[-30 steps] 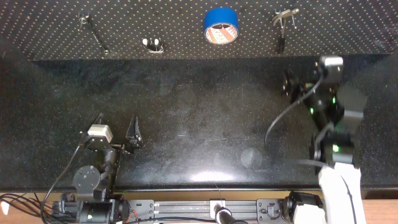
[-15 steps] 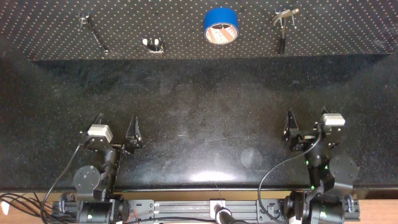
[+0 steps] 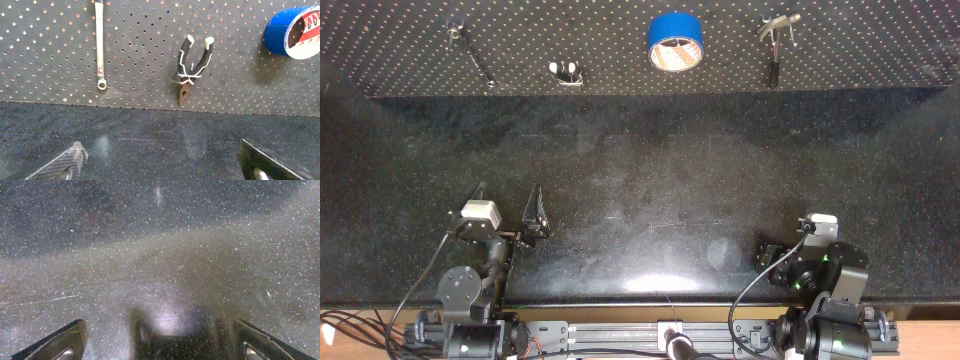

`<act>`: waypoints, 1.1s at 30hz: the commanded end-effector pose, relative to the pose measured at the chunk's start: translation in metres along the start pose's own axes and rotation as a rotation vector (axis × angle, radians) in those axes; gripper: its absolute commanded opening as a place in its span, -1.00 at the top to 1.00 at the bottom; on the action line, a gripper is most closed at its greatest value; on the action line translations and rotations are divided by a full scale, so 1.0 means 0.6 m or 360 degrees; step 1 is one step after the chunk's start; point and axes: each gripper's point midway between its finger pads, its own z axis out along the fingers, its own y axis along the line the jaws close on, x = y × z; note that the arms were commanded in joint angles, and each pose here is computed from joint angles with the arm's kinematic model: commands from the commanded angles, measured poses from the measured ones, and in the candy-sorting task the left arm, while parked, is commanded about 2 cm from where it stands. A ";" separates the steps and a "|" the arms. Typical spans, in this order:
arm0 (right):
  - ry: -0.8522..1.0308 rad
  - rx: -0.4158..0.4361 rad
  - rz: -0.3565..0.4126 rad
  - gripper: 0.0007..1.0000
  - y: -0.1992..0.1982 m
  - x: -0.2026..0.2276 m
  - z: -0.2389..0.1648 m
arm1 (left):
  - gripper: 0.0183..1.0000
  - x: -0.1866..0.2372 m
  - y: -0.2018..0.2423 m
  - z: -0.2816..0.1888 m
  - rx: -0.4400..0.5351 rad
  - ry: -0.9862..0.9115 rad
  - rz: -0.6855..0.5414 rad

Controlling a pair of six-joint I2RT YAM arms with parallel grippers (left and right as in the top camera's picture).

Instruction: Place Tools Onto Pegboard

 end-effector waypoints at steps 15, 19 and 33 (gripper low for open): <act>-0.1447 0.0087 -0.0560 -0.95 0.041 -0.250 -0.095 | -0.99 0.001 -0.004 -0.001 0.0022 0.0000 0.0020; -0.1396 0.0112 -0.0538 -0.95 0.037 -0.242 -0.084 | -0.99 0.001 -0.004 -0.001 0.0022 0.0000 0.0020; -0.1169 0.0170 -0.0498 -0.95 0.011 -0.205 -0.044 | -0.99 0.001 -0.004 -0.001 0.0022 0.0000 0.0020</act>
